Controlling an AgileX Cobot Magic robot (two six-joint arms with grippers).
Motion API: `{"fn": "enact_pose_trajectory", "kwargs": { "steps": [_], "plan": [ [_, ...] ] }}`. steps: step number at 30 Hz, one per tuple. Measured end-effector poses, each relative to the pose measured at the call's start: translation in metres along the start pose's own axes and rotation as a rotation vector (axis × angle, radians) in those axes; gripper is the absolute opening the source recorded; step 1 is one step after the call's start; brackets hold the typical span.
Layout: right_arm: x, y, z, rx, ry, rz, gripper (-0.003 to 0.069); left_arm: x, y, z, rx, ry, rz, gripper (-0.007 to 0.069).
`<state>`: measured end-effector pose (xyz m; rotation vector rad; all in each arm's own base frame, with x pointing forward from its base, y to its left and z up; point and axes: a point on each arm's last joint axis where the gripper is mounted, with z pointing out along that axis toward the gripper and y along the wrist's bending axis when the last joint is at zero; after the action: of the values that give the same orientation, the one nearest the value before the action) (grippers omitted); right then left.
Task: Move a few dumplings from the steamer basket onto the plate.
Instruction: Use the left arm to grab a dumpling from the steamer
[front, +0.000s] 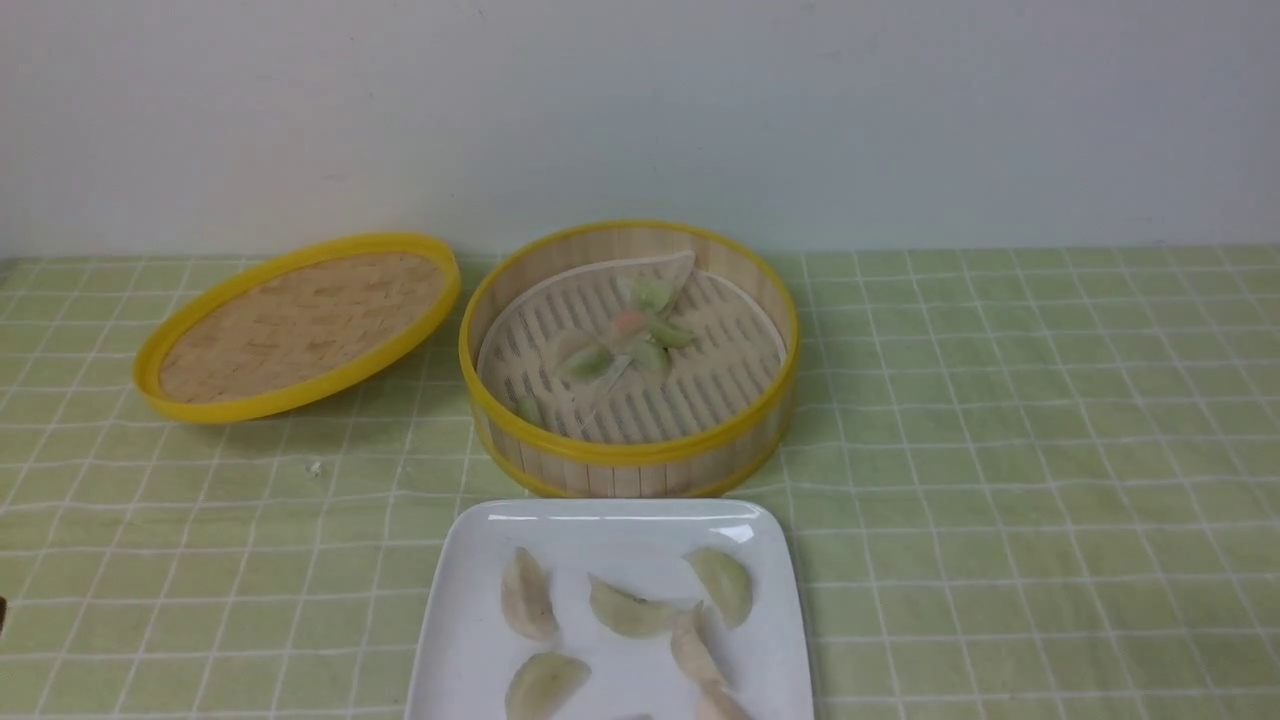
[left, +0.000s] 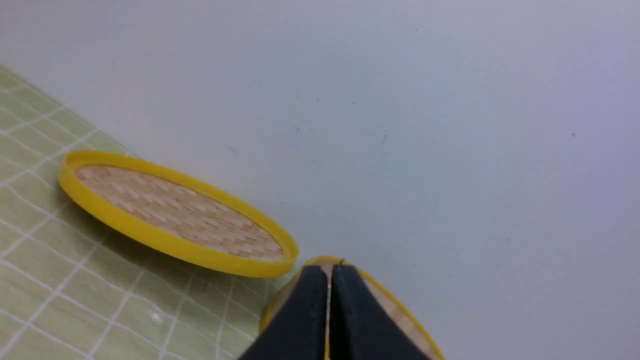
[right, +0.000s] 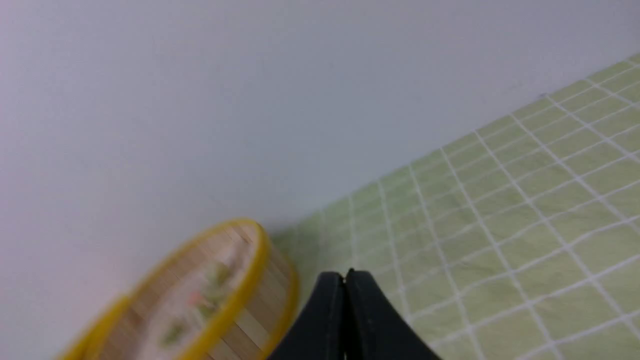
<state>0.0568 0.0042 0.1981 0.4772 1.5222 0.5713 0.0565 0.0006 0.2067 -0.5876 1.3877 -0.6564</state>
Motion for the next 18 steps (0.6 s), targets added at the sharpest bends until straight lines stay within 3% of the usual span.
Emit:
{"fn": "enact_pose_trajectory", "kwargs": {
  "steps": [3, 8, 13, 18],
  "plan": [
    [-0.003, 0.001, 0.0, -0.018, -0.036, 0.127, -0.0015, -0.001, 0.0, 0.0, -0.003, -0.008, -0.088, -0.0006],
    [-0.005, 0.002, 0.0, -0.023, -0.049, 0.165, -0.0015, -0.002, 0.001, 0.0, -0.005, -0.023, -0.141, -0.0006],
    [-0.016, 0.005, -0.002, -0.058, -0.153, 0.219, -0.0015, -0.014, 0.002, -0.001, -0.006, -0.157, -0.183, -0.0006],
    [-0.067, 0.05, -0.013, -0.154, -0.21, 0.113, -0.0015, -0.043, -0.028, -0.006, 0.091, -0.237, -0.107, -0.0006]
  ]
}}
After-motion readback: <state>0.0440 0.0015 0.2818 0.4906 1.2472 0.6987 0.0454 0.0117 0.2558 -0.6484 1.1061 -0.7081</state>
